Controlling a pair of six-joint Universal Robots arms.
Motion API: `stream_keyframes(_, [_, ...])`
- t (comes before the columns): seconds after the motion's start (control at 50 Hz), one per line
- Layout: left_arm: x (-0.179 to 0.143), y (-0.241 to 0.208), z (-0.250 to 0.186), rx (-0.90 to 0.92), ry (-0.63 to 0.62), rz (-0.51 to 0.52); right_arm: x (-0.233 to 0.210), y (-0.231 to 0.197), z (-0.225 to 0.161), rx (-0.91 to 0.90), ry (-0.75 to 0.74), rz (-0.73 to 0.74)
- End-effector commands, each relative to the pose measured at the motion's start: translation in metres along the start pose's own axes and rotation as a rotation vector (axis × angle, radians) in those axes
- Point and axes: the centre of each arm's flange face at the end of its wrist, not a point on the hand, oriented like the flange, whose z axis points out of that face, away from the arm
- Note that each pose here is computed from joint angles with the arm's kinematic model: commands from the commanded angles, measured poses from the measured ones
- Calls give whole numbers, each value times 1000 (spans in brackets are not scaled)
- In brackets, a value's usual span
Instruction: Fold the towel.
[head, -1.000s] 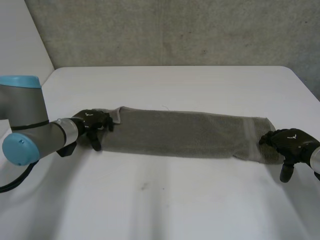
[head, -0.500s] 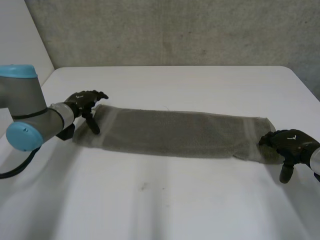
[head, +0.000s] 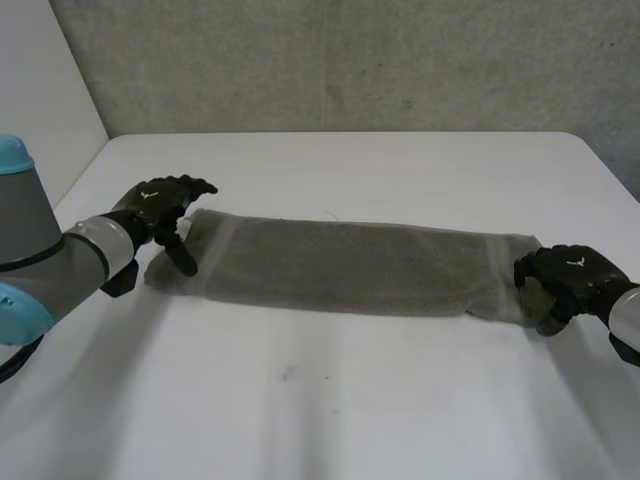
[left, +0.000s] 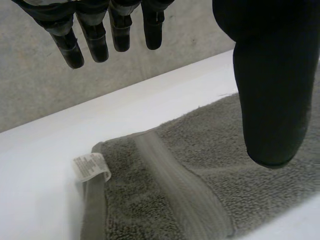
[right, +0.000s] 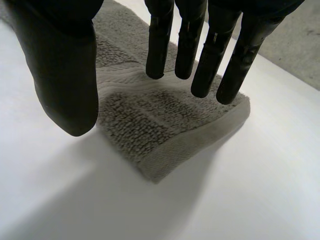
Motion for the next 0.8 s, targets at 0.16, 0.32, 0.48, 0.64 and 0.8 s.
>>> stream_keyframes(0.16, [7, 7, -5, 26, 47, 1, 6, 16, 20, -24, 12, -13])
stream_keyframes(0.32, [8, 7, -6, 33, 46, 1, 16, 12, 24, -5, 35, -38])
stream_keyframes(0.48, [9, 5, -13, 36, 43, 2, 71, -4, 27, 59, 189, -112])
stream_keyframes(0.64, [7, -2, -25, 50, 29, 3, 138, -13, 18, -40, 390, -312])
stream_keyframes(0.8, [4, -8, -31, 71, 15, 7, 72, -110, 33, 178, 295, -437])
